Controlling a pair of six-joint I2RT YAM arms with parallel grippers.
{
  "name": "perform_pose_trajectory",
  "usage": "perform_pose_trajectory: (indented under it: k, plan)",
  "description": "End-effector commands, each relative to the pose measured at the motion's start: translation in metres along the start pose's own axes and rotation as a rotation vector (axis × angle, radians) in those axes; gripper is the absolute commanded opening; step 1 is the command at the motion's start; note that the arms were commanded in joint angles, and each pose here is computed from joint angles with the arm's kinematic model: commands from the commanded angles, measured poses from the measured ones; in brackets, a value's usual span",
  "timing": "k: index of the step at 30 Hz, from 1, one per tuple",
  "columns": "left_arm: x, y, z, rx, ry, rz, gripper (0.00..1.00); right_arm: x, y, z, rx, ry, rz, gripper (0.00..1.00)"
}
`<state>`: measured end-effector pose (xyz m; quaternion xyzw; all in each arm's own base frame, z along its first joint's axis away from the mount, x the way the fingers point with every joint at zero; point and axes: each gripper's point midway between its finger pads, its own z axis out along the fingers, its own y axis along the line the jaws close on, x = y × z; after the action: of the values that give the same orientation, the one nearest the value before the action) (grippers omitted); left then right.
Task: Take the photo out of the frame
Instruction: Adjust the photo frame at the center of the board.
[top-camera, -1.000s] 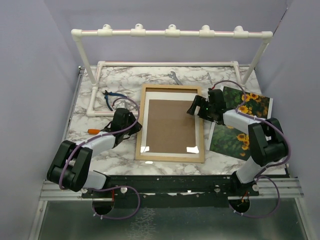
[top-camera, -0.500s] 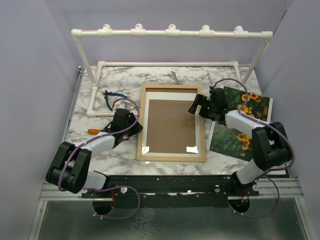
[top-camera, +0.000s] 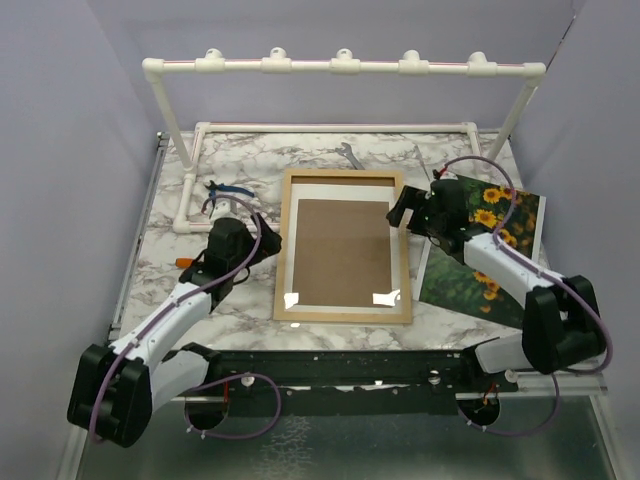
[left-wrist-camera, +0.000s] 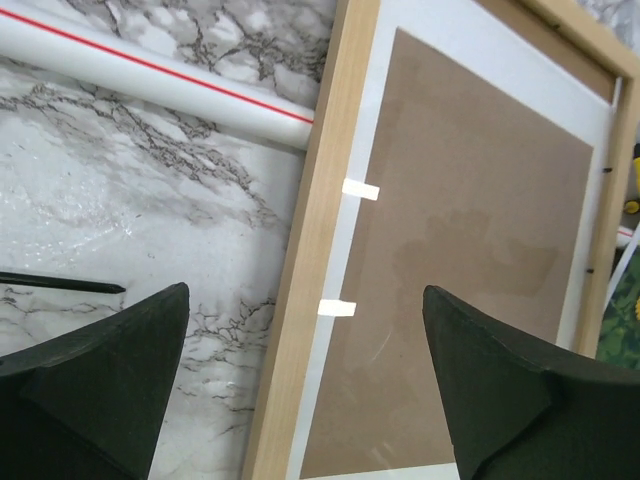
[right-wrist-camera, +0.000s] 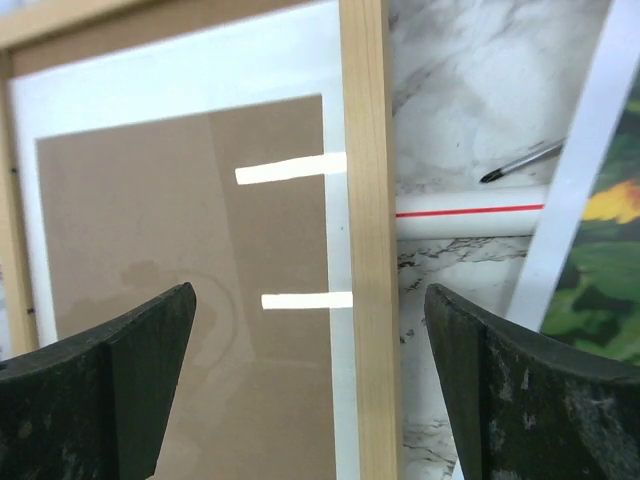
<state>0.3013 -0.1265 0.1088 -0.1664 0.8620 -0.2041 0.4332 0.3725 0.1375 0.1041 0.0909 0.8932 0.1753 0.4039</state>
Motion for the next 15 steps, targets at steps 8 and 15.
perform_pose_trajectory:
  k: [8, 15]
  plan:
    - [-0.046, -0.001, -0.04, 0.044, -0.288, -0.023, 0.99, -0.058, -0.03, -0.085, 0.112, -0.414, -0.107, 1.0]
    - [-0.071, 0.021, -0.061, -0.027, -0.472, -0.054, 0.99, -0.066, -0.034, -0.12, 0.063, -0.618, -0.111, 1.0]
